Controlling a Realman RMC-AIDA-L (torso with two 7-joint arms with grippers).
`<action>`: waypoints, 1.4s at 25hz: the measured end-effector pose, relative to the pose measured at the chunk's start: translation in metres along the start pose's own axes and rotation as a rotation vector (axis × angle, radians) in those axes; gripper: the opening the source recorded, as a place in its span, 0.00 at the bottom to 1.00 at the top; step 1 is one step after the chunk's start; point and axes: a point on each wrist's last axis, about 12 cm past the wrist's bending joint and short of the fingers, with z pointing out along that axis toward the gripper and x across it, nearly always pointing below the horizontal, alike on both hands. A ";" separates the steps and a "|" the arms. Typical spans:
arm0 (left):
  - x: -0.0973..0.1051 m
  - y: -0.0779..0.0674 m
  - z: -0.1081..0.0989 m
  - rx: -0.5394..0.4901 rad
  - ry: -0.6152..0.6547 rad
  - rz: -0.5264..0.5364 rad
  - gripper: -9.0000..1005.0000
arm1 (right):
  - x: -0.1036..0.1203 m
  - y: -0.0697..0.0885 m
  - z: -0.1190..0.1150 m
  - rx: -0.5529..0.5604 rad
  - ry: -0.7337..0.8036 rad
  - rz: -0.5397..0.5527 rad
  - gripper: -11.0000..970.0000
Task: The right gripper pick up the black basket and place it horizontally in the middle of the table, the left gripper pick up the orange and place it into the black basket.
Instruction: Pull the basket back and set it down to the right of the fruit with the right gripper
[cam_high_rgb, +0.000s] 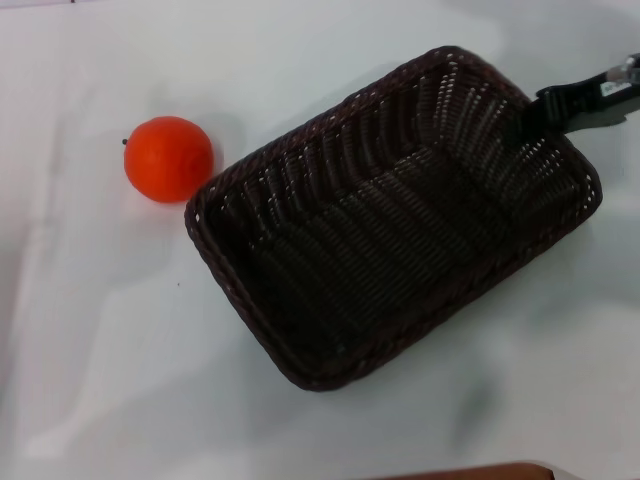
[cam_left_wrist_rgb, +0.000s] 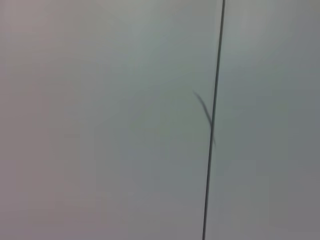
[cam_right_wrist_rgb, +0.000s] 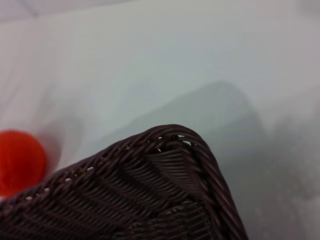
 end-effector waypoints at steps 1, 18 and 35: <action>0.000 0.000 0.000 0.000 0.000 0.000 0.80 | -0.005 0.003 -0.002 0.008 0.013 0.030 0.24; 0.001 -0.006 0.018 0.042 0.008 0.001 0.80 | -0.054 0.039 -0.005 0.119 0.210 0.356 0.27; 0.004 -0.006 0.018 0.037 0.029 0.001 0.80 | -0.053 0.033 0.018 0.260 0.202 0.411 0.39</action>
